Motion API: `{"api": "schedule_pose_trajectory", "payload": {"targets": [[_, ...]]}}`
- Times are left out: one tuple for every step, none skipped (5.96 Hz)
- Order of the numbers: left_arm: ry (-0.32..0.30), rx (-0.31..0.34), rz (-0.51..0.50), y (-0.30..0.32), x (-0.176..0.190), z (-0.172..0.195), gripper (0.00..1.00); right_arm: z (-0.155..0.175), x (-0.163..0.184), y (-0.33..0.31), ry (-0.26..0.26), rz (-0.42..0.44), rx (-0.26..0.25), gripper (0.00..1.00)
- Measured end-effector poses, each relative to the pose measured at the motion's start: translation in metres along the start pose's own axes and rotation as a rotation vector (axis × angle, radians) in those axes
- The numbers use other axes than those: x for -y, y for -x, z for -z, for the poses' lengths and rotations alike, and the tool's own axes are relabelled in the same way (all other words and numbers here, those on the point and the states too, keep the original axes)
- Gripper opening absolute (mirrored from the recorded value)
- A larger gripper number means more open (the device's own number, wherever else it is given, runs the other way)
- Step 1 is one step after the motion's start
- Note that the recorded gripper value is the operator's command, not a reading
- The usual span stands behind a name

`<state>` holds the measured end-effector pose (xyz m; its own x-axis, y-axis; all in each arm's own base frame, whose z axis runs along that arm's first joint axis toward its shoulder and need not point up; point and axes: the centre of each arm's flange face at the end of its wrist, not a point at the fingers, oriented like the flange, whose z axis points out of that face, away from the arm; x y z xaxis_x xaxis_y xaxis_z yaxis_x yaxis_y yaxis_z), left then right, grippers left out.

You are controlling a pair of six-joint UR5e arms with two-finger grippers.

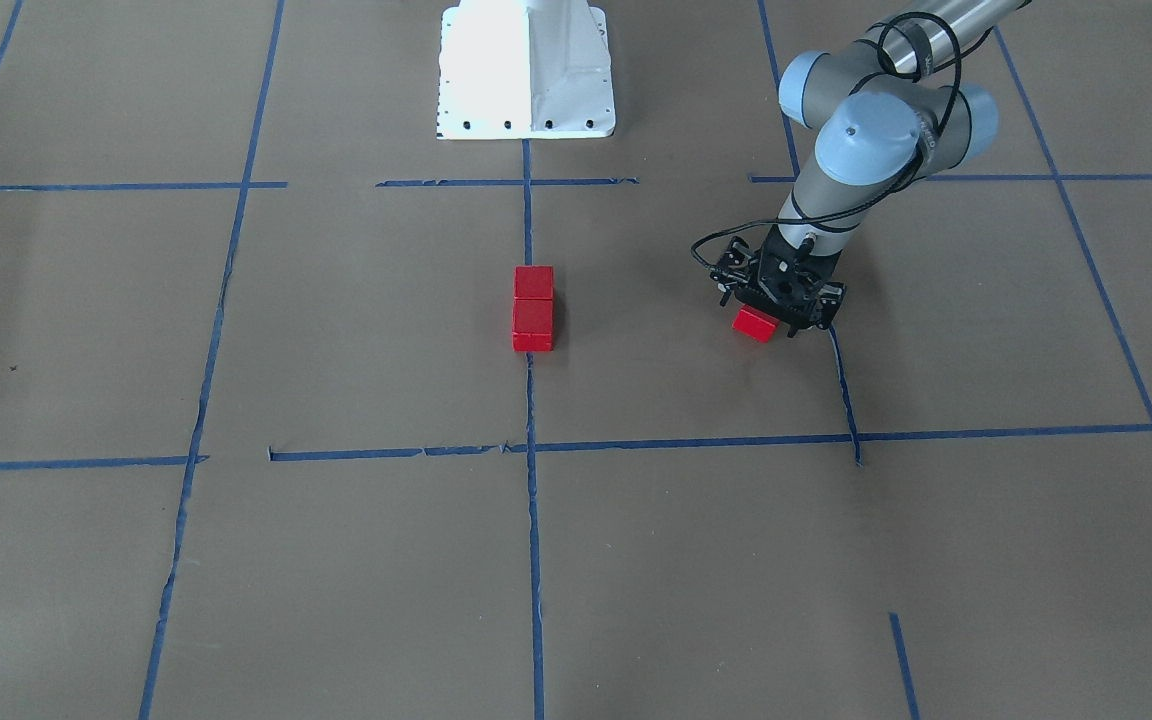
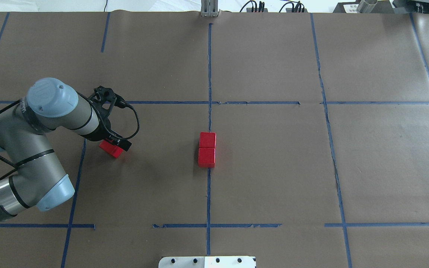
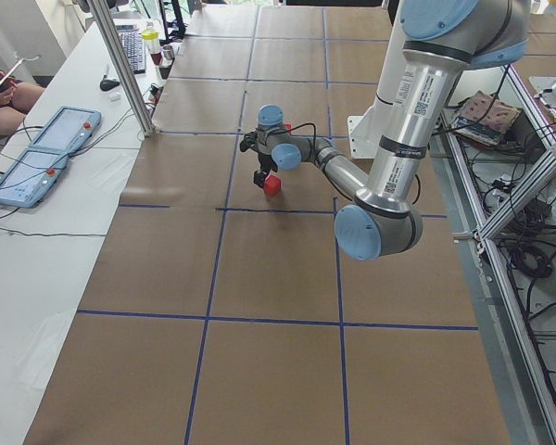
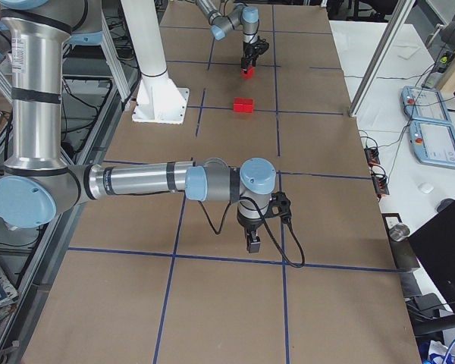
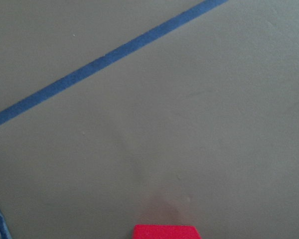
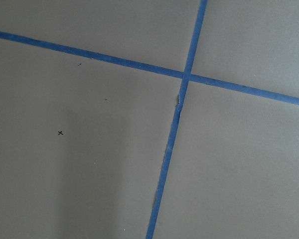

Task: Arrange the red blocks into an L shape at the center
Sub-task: 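Grasp the last red cube with the left gripper and lift it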

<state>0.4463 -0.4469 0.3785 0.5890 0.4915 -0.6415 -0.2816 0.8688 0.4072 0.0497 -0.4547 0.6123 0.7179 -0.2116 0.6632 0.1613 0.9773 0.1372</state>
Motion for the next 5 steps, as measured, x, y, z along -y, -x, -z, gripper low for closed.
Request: {"api": "schedule_pose_trajectory", "payload": {"targets": [[0.022, -0.003, 0.006, -0.008, -0.006, -0.012, 0.75, -0.001, 0.0, -0.001, 0.001, 0.0, 0.0, 1.0], [0.03, -0.005, 0.01, -0.012, -0.007, -0.016, 0.41, -0.001, 0.0, -0.001, 0.002, -0.001, 0.0, 1.0], [0.031, -0.005, 0.014, -0.013, -0.006, -0.016, 0.27, -0.001, 0.0, -0.001, 0.002, -0.002, 0.0, 1.0], [0.03, -0.003, 0.033, -0.016, 0.0, -0.012, 0.22, -0.002, 0.0, -0.001, 0.001, -0.002, 0.001, 1.0], [0.029, 0.001, 0.115, -0.03, 0.019, -0.001, 0.24, -0.001, 0.0, -0.001, 0.001, -0.001, 0.001, 1.0]]}}
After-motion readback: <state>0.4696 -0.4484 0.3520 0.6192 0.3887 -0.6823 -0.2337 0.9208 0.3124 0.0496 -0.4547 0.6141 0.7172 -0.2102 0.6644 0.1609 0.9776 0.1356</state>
